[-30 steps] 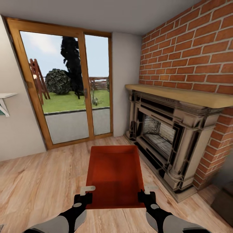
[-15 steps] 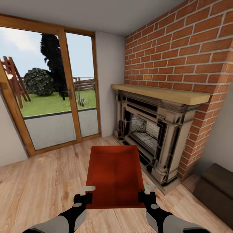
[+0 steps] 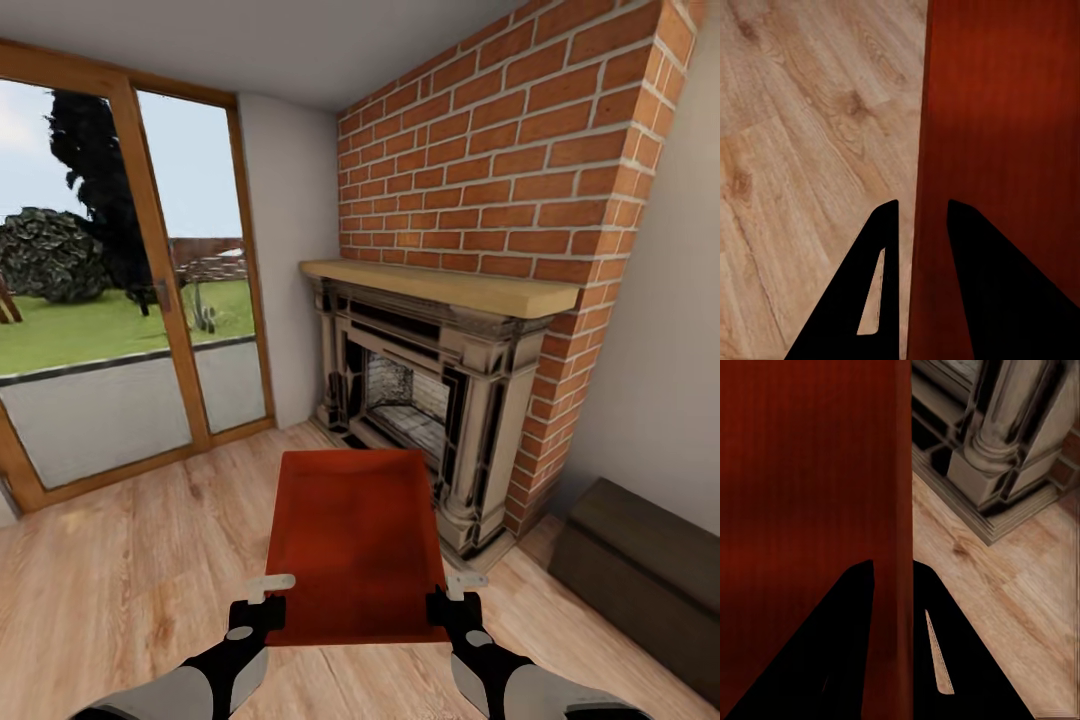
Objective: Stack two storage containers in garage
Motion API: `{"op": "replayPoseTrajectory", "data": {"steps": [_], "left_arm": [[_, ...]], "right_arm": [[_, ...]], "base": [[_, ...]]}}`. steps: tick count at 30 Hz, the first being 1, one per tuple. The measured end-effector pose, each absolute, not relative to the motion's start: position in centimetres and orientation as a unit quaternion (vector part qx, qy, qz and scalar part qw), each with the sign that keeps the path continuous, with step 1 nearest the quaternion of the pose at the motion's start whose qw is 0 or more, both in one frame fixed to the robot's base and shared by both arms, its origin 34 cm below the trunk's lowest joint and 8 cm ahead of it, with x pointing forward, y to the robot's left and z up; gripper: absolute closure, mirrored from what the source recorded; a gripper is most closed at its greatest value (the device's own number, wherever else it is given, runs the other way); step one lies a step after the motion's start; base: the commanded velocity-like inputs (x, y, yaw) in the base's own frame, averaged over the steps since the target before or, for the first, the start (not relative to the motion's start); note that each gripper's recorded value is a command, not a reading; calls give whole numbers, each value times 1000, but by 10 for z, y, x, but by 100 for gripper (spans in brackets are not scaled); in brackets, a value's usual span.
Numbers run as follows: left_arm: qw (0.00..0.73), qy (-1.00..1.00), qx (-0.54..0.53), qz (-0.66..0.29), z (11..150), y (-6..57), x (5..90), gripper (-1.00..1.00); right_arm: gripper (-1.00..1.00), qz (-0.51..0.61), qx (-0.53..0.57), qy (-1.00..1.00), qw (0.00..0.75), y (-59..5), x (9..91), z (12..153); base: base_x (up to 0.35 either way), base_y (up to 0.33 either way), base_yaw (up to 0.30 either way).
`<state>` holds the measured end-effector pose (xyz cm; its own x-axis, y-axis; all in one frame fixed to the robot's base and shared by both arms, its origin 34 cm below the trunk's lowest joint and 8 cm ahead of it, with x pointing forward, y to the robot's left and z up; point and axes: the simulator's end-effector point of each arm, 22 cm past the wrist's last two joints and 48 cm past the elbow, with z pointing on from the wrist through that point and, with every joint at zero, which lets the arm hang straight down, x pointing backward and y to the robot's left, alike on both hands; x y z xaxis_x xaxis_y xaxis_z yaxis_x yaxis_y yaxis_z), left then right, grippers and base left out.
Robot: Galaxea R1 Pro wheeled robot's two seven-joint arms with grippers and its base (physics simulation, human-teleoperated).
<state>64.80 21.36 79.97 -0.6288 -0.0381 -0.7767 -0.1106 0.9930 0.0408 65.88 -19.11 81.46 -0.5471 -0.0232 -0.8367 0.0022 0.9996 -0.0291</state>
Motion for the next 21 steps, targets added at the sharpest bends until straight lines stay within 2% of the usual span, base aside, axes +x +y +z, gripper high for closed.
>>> {"op": "replayPoseTrajectory", "data": {"steps": [21], "left_arm": [[429, 901, -41, 42, 800, 214, 648, 100]], "right_arm": [[100, -13, -6, 879, 476, -191, 659, 815]], "base": [[0, 0, -279]]}}
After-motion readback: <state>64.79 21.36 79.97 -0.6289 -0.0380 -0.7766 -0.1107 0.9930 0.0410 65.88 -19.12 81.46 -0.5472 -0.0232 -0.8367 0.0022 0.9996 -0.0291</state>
